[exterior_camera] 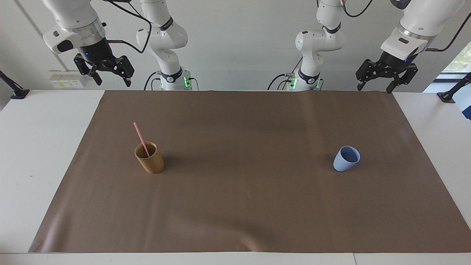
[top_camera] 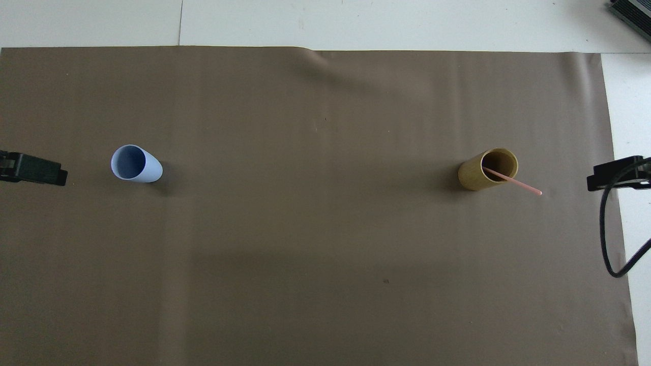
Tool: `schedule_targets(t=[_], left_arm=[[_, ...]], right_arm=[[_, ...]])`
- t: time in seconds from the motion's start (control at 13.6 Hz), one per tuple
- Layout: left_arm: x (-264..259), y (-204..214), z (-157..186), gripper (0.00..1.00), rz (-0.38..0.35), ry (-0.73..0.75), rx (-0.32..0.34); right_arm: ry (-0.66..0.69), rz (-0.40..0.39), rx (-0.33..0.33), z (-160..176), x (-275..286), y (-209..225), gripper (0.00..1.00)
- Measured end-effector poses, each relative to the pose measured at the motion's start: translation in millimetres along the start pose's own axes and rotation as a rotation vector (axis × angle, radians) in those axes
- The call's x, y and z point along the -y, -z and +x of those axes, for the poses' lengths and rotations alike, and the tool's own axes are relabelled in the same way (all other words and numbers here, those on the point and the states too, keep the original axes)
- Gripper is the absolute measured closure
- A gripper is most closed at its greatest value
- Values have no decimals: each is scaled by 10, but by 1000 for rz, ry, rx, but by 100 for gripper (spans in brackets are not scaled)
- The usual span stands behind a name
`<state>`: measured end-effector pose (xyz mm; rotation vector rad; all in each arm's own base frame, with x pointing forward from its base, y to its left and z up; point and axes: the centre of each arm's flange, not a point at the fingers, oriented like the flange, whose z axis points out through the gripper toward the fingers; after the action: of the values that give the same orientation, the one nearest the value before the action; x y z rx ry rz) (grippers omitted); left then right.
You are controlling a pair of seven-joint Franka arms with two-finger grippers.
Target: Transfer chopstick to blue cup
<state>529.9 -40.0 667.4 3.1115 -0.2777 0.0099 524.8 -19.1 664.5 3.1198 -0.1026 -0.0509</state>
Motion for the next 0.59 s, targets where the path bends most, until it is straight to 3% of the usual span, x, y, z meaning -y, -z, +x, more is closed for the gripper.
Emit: schedule_targets(t=[0.59], left_arm=[[-18,0,2,0,0,2,0]], right_arm=[[0,0,1,-4,-1,-2,0]])
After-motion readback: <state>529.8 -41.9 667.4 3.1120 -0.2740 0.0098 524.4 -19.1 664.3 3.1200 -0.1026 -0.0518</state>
